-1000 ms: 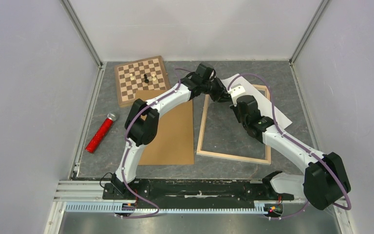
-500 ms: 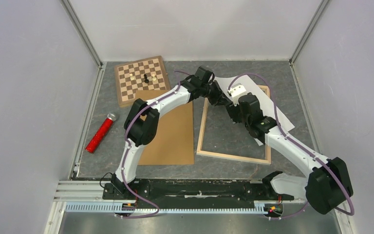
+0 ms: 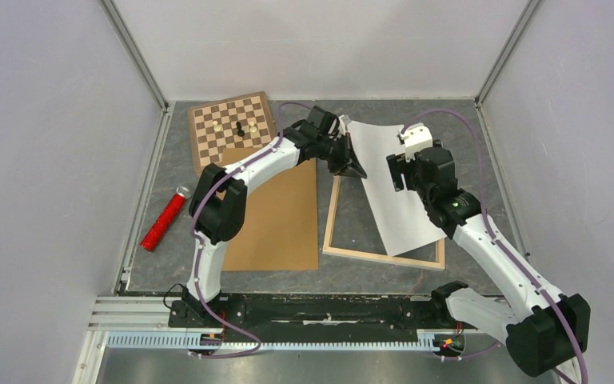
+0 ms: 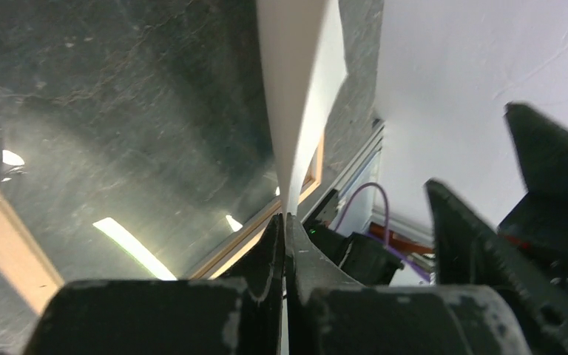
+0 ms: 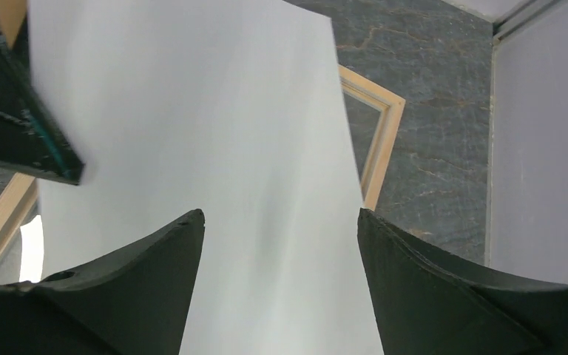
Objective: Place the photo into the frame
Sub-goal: Turn over the photo from the photo frame.
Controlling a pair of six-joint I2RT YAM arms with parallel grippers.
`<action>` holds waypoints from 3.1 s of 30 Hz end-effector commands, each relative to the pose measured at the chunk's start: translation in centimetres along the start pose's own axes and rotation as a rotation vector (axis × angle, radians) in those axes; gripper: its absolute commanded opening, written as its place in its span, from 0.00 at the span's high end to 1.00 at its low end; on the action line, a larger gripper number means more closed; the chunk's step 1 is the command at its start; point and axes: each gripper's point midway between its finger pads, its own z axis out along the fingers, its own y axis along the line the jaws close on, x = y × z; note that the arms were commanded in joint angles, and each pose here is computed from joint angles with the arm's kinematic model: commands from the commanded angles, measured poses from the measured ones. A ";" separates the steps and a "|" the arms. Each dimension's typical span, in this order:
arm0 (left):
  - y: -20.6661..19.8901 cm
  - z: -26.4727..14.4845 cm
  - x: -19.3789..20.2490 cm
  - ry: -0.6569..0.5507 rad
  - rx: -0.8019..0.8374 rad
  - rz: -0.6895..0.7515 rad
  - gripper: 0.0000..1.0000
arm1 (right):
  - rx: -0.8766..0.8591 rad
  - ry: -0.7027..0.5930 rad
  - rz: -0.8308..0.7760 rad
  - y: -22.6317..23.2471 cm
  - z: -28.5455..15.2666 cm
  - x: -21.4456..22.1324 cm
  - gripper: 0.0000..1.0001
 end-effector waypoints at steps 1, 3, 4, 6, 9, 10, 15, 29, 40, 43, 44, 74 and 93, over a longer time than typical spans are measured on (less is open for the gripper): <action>0.6 -2.2 1.4 0.078 0.030 0.214 0.98 | 0.039 -0.044 0.047 -1.7 -0.5 -1.6 0.21; 1.5 -2.4 1.8 0.121 0.025 0.242 0.98 | 0.049 -0.043 0.054 -2.2 -0.6 -1.4 0.21; 2.0 -2.3 2.0 0.146 0.016 0.257 0.98 | 0.052 -0.040 0.057 -2.4 -0.6 -1.2 0.21; 2.8 -2.2 2.5 0.182 0.002 0.280 0.98 | 0.061 -0.038 0.061 -2.7 -0.6 -0.9 0.21; 4.0 -2.1 2.8 0.220 -0.030 0.321 0.98 | 0.070 -0.030 0.058 -3.0 -0.6 -0.2 0.21; 4.2 -2.1 2.6 0.227 -0.042 0.346 0.98 | 0.072 -0.026 0.055 -3.1 -0.5 0.0 0.21; 5.9 -2.0 2.0 0.280 -0.106 0.401 0.98 | 0.073 -0.013 0.049 -3.0 -0.3 0.9 0.21; 7.9 -1.0 -2.7 0.231 -0.251 0.570 0.98 | 0.049 0.000 0.042 -2.6 -0.1 1.9 0.22; 9.2 0.1 -4.2 0.215 -0.302 0.639 0.97 | 0.096 0.011 0.061 -3.9 -0.1 2.9 0.22; 9.0 0.4 -4.4 0.217 -0.290 0.687 0.98 | 0.111 0.016 0.062 -4.4 -0.1 3.3 0.22; 9.0 0.5 -4.3 0.221 -0.289 0.694 0.98 | 0.118 0.020 0.061 -4.5 0.0 3.5 0.22; 8.0 2.2 -3.5 0.225 -0.257 0.831 0.98 | 0.259 0.282 0.265 -10.6 8.0 15.0 0.47; 9.4 3.3 -3.7 0.246 -0.270 0.898 0.97 | 0.279 0.286 0.404 -13.3 9.0 16.3 0.51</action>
